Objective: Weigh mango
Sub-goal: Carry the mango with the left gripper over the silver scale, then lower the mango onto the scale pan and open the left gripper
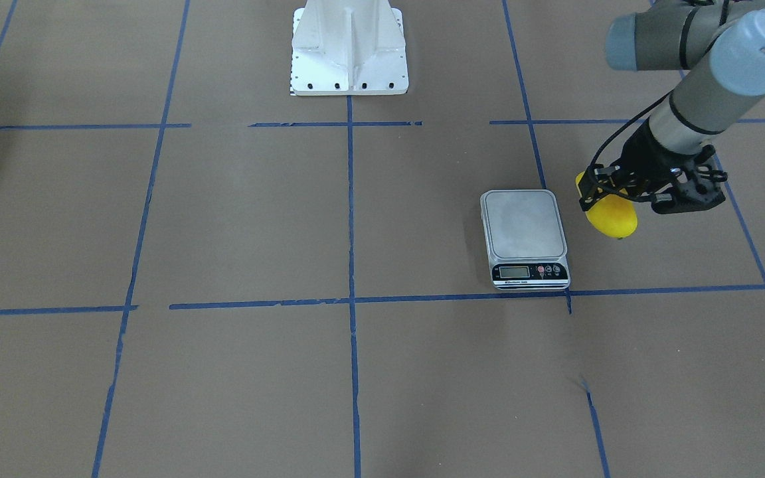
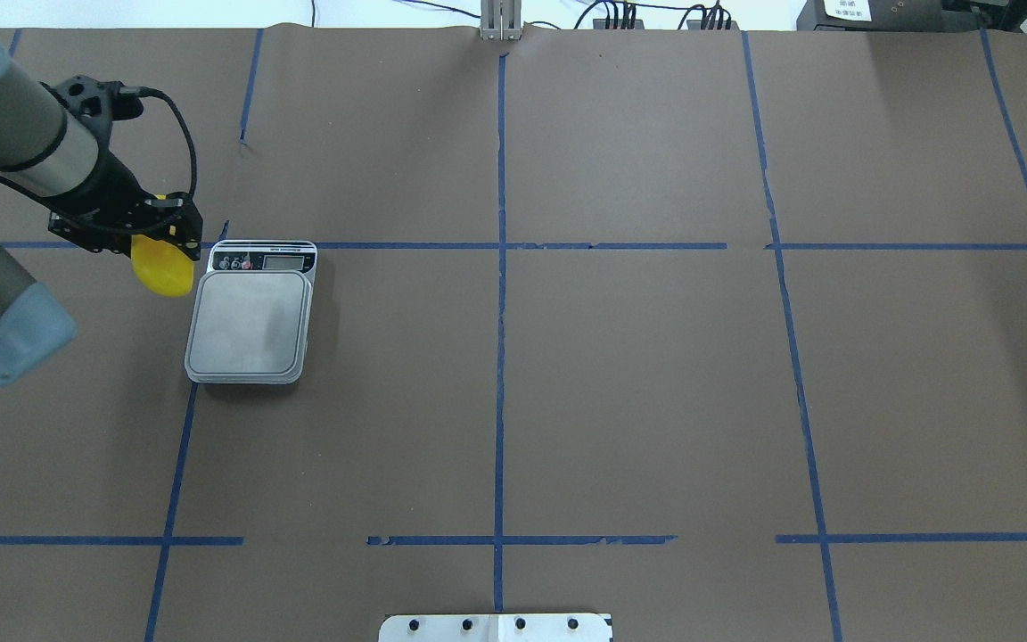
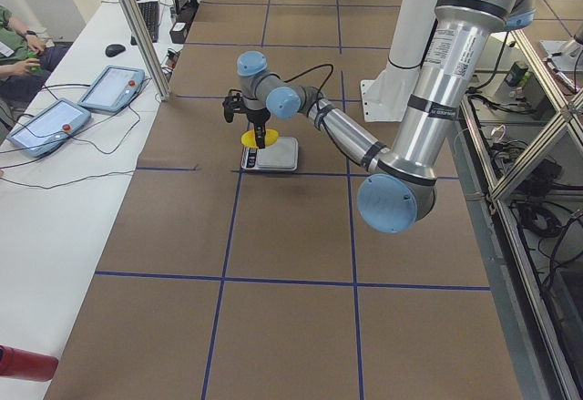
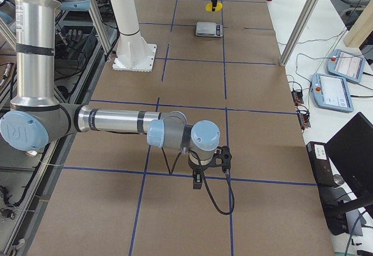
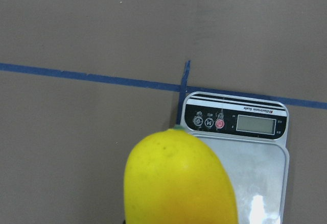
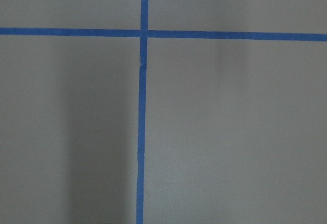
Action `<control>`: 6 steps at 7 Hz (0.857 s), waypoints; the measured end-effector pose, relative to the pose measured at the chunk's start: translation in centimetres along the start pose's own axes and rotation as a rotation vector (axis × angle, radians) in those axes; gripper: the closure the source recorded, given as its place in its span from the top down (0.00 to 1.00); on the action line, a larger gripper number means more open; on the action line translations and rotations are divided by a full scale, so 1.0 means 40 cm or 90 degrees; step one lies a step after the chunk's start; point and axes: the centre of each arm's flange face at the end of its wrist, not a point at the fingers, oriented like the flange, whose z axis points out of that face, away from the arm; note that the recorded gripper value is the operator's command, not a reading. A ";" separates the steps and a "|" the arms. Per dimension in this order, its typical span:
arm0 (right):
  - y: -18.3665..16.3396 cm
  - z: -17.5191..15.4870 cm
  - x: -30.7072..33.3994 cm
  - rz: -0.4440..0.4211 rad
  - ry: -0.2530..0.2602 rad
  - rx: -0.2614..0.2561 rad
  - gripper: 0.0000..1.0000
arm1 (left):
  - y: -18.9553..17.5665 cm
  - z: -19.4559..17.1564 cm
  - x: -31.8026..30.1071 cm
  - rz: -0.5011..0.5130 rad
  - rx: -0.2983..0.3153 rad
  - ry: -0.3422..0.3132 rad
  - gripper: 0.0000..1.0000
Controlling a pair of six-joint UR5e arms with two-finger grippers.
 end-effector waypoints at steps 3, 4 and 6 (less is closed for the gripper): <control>0.000 0.000 0.000 0.000 0.000 0.000 1.00 | 0.042 0.126 0.070 0.014 -0.017 -0.013 0.00; 0.000 0.000 0.000 0.000 0.000 0.000 1.00 | 0.043 0.153 0.071 0.016 -0.018 -0.011 0.00; 0.000 0.000 0.000 0.000 0.000 0.000 1.00 | 0.039 0.185 0.064 0.018 -0.017 -0.015 0.45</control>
